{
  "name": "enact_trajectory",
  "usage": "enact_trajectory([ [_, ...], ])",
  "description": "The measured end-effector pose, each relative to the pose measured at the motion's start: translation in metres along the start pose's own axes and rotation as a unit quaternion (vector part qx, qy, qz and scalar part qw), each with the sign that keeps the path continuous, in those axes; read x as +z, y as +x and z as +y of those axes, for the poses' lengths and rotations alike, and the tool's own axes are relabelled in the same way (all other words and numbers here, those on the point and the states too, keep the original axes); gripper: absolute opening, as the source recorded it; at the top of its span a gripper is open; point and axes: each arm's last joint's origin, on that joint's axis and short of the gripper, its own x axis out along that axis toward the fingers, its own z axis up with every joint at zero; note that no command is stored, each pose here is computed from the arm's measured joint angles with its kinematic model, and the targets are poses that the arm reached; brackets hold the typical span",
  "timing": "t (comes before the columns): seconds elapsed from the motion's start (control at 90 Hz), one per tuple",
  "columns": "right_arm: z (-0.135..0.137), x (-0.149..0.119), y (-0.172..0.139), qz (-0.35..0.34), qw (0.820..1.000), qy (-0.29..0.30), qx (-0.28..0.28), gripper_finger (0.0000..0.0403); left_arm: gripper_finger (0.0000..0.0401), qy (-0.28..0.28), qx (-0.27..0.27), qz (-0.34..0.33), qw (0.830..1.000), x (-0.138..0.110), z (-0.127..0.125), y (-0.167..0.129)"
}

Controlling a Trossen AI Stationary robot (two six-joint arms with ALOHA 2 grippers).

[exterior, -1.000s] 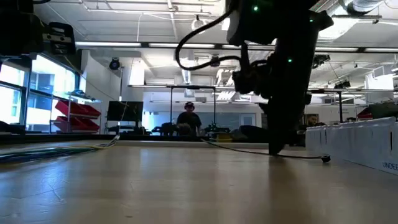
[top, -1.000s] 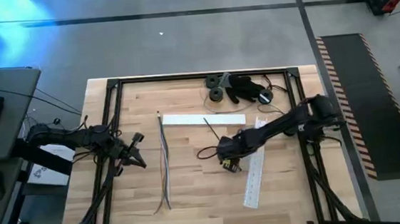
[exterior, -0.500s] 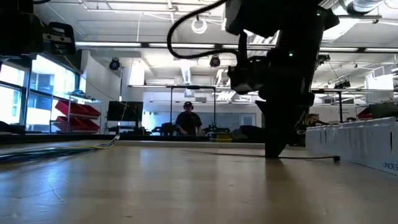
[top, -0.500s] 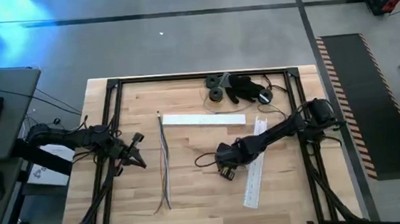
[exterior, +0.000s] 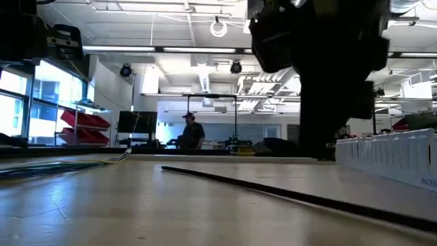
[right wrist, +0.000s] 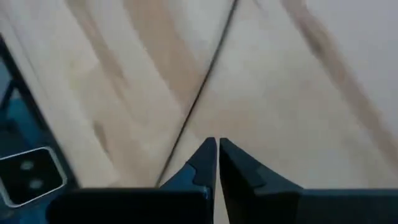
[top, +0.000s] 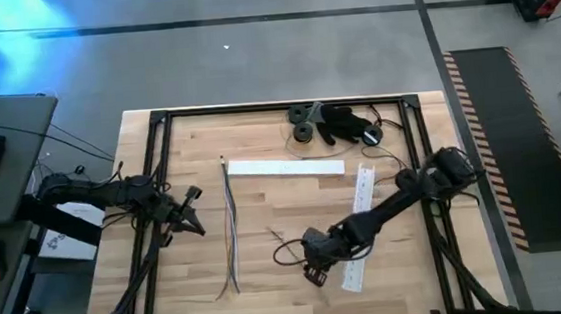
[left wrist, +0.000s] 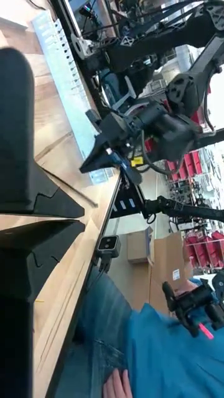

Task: Ziptie cables
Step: Move the black zip tie to the bottom middle of the table, then move the white cable duct to the top middle of the table

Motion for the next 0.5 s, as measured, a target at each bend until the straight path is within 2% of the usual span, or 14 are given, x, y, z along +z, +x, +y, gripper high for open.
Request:
enact_trajectory([
  [0.2, 0.014, -0.005, -0.006, -0.024, 0.996, -0.079, 0.032, 0.0009, 0.0000, 0.000, 0.000, 0.000, 1.000, 0.000, 0.000, 0.000],
  [0.356, 0.023, 0.007, -0.044, -0.011, 0.989, -0.145, 0.025, 0.0056, 0.0000, 0.000, 0.000, 0.000, 1.000, 0.000, 0.000, 0.000],
  [0.433, 0.025, 0.010, -0.064, 0.000, 0.974, -0.226, -0.005, 0.0089, 0.0000, 0.000, 0.000, 0.000, 1.000, 0.000, 0.000, 0.000],
  [0.5, 0.025, 0.008, -0.079, 0.027, 0.946, -0.320, -0.042, 0.0116, 0.0000, 0.000, 0.000, 0.000, 1.000, 0.000, 0.000, 0.000],
])
